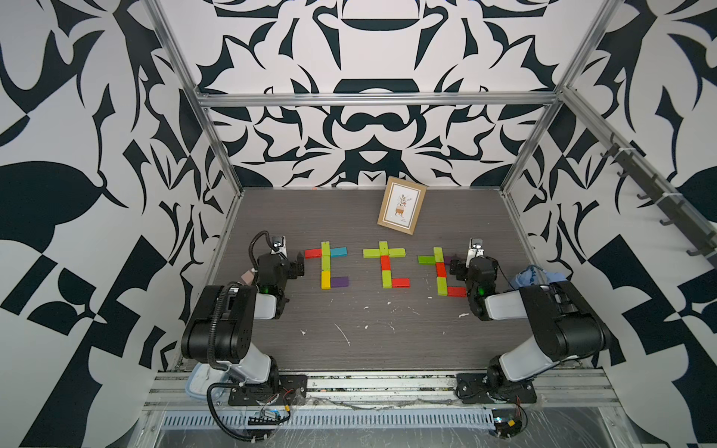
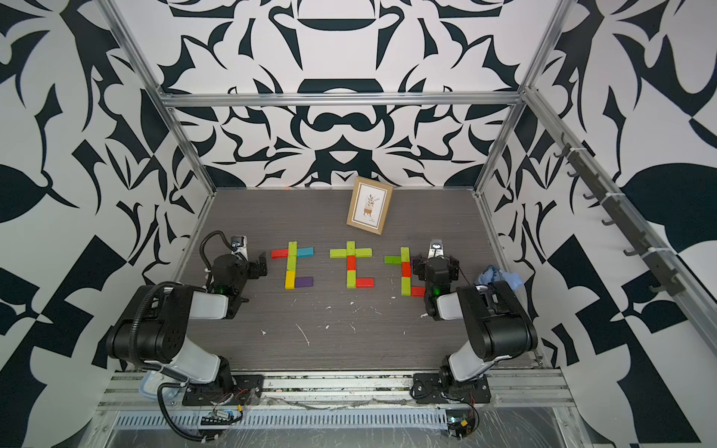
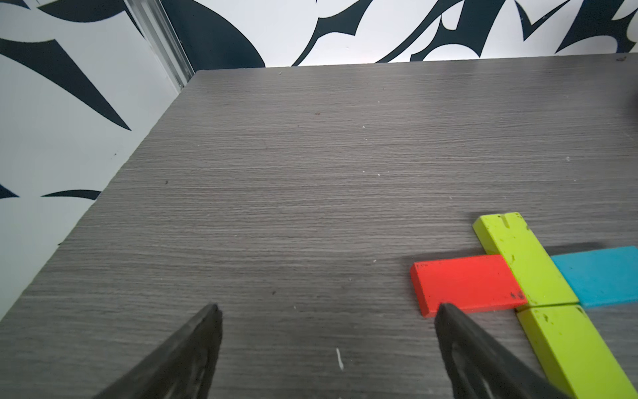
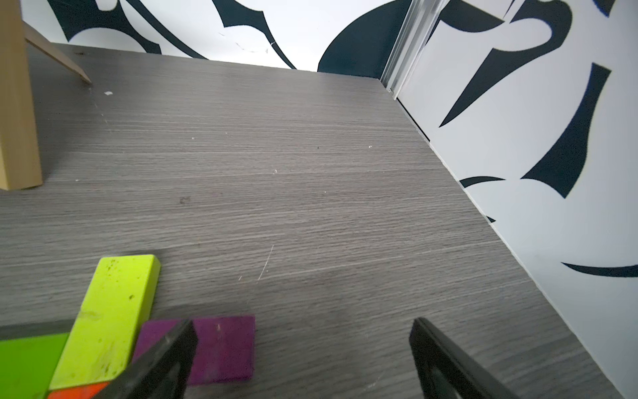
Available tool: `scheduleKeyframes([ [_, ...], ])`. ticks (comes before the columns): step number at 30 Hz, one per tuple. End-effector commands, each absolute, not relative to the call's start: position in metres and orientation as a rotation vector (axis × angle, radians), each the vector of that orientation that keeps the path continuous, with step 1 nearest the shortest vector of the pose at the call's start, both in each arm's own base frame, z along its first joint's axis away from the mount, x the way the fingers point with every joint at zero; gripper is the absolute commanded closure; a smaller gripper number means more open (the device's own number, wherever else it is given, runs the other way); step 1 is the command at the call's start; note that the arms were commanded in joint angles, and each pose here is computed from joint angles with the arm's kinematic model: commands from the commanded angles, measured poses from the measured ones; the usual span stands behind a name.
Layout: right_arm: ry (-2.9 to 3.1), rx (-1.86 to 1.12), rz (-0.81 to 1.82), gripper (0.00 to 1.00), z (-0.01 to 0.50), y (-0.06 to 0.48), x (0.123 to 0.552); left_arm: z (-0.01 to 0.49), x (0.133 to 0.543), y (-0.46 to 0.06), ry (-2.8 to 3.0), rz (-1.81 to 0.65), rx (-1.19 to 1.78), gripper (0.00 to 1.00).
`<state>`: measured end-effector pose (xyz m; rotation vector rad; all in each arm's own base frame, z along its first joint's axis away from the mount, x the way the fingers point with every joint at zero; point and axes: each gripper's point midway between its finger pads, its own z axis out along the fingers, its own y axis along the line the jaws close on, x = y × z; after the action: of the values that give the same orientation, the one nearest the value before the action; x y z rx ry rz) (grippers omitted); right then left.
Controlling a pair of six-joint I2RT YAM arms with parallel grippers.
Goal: Assemble the letter t with building blocks
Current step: Reset both arms
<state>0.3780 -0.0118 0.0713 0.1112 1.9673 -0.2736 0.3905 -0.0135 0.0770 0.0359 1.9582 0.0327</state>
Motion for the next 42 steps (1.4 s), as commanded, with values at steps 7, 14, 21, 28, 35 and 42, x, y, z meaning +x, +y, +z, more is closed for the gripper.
scheduleKeyframes([
  [7,1.916,0.138,-0.262,0.01,0.083,-0.013,0.381,0.086,0.395,-0.016,1.924,0.002,0.027,0.0],
  [14,1.922,0.128,-0.232,0.01,0.083,-0.009,0.384,0.086,0.394,-0.017,1.923,0.001,0.028,0.0],
  [21,1.922,0.128,-0.246,0.01,0.083,-0.011,0.382,0.087,0.394,-0.016,1.919,0.002,0.027,0.0],
  [28,1.921,0.128,-0.246,0.01,0.083,-0.011,0.382,0.09,0.38,-0.059,1.874,-0.259,0.299,0.0],
  [35,1.923,0.128,-0.247,0.01,0.083,-0.011,0.382,0.087,0.394,-0.015,1.921,-0.054,0.02,0.0],
  [42,1.921,0.126,-0.245,0.01,0.083,-0.011,0.382,0.089,0.388,-0.038,1.906,-0.232,0.17,0.0],
])
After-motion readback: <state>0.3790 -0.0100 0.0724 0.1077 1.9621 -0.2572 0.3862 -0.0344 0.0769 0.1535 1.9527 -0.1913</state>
